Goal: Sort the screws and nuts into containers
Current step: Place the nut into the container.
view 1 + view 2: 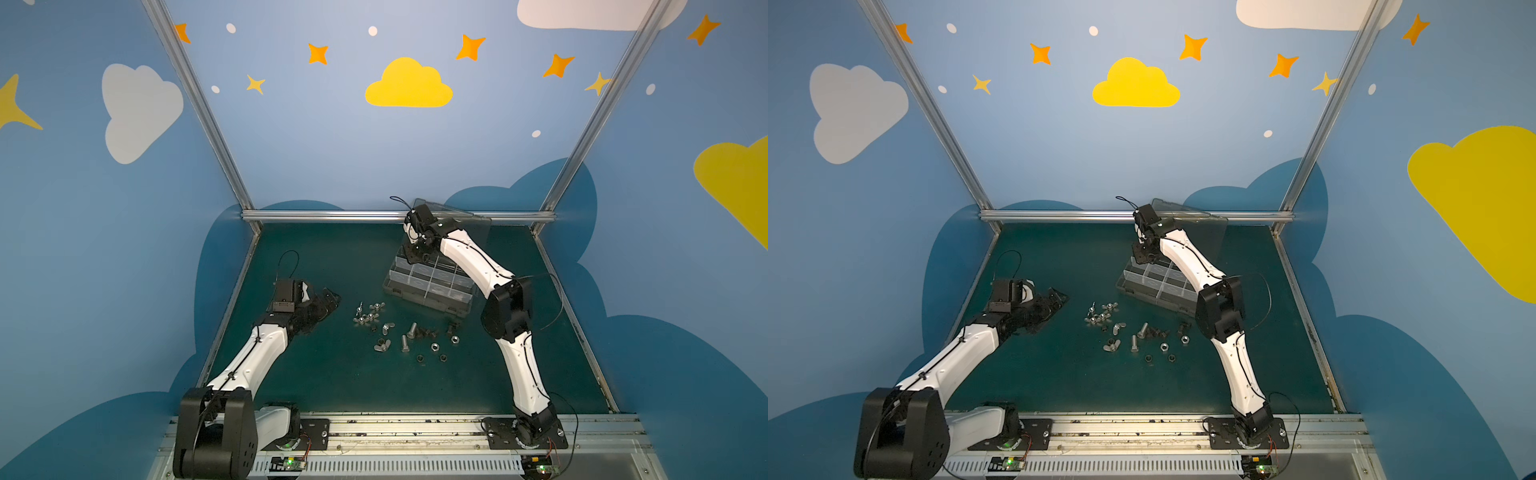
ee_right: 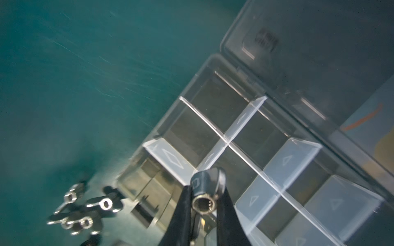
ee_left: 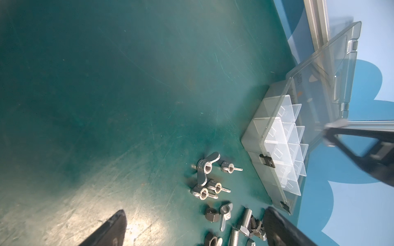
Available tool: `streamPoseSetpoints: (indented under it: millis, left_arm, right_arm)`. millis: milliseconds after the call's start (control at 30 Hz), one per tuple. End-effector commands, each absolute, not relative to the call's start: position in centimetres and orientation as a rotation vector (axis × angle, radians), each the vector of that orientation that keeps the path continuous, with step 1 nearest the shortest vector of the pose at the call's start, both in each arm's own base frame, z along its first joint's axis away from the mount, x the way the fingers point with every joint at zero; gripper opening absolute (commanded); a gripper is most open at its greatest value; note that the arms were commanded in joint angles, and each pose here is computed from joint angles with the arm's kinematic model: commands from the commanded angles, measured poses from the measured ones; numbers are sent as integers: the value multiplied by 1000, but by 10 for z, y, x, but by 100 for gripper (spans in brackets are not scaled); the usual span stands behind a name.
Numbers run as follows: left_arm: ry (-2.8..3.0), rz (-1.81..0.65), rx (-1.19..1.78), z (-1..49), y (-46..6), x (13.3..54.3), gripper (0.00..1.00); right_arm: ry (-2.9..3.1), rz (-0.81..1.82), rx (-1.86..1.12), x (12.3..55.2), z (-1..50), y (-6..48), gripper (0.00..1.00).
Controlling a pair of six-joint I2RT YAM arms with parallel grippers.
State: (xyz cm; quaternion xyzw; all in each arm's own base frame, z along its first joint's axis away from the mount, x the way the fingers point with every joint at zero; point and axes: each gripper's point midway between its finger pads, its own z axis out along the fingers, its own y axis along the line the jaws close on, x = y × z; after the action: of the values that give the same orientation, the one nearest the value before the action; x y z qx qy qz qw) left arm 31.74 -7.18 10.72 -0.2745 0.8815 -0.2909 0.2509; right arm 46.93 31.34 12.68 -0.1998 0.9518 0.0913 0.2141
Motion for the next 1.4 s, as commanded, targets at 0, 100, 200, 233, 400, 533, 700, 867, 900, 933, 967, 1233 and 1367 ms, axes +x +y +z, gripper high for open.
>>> streamPoseSetpoints:
  millis: [0, 100, 200, 233, 400, 533, 700, 867, 900, 933, 967, 1233, 1367]
  left_arm:
    - [2382, -802, -732, 120, -73, 319, 100]
    - [2385, -806, -729, 121, -73, 319, 100]
    - [2389, -818, -726, 121, -75, 319, 100]
    - [2391, -819, -726, 121, -75, 319, 100]
    - [2392, -813, -727, 121, -75, 318, 100]
    - [2393, -811, -737, 120, -74, 318, 100]
    - [2388, -828, -730, 122, -76, 319, 100]
    - [2388, -838, -728, 123, -78, 319, 100]
    - [2389, -836, -731, 123, -77, 318, 100]
    - [2388, -835, -731, 123, -77, 319, 100]
    - [2390, -836, -730, 122, -78, 319, 100]
    - [2397, -846, -724, 123, -81, 318, 100]
    - [2396, -841, -722, 123, -81, 319, 99]
  right_arm:
    - [2625, 238, -585, 473, 125, 315, 0]
    - [2631, 227, -593, 476, 117, 316, 0]
    - [2638, 215, -609, 475, 110, 316, 0]
    - [2638, 213, -613, 476, 108, 316, 0]
    - [2640, 219, -632, 475, 102, 320, 0]
    - [2630, 202, -653, 474, 98, 325, 0]
    - [2611, 195, -648, 478, 97, 329, 0]
    - [2612, 184, -644, 481, 92, 328, 0]
    - [2612, 183, -645, 481, 91, 328, 0]
    - [2613, 185, -645, 481, 89, 329, 1]
    - [2611, 186, -645, 481, 89, 329, 4]
    - [2604, 176, -650, 481, 94, 327, 32]
    - [2587, 175, -659, 481, 104, 327, 37]
